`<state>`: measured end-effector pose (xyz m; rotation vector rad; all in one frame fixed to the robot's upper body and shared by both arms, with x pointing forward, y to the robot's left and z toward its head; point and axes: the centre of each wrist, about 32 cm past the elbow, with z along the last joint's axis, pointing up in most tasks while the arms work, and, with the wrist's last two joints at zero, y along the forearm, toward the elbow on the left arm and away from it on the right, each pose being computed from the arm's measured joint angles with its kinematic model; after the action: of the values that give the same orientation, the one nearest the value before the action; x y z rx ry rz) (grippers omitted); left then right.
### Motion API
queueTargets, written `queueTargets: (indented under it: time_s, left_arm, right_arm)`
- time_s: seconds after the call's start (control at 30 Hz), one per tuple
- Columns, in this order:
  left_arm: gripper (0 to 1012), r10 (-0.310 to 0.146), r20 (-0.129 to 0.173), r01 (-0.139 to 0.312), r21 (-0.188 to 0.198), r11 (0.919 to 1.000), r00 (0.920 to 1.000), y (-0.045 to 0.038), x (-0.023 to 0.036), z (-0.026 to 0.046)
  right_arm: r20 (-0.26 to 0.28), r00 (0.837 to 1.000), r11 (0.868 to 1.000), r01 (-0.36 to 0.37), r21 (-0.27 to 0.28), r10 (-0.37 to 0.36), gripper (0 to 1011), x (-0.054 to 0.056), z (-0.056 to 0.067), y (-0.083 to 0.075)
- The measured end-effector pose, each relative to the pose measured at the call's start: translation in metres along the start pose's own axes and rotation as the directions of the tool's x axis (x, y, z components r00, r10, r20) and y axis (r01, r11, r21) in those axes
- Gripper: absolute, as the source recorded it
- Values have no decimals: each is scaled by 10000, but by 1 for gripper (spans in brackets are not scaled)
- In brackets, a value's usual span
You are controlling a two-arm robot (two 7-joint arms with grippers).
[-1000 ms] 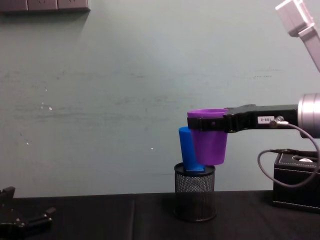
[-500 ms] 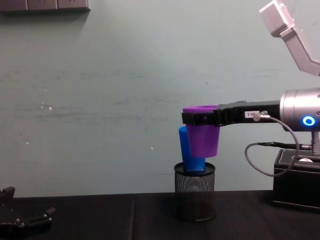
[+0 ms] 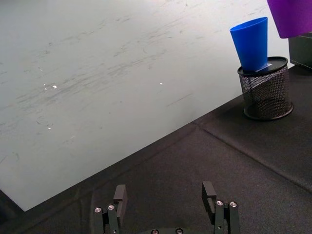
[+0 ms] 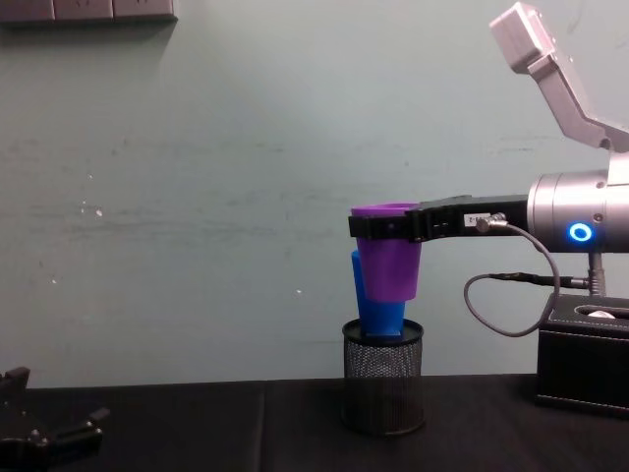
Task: Pick up one cup with a gripper and tap it against the other cup.
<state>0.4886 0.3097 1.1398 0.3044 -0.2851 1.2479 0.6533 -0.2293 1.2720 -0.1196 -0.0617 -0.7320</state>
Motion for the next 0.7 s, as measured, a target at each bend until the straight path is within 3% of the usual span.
queueTargets:
  time_s: [0.7]
  left_arm:
    - [1012,1,0,-1,0,10000,10000,0,0,0]
  right_arm:
    - [25,9997,9997,241,-73,-241,746,77,20,107]
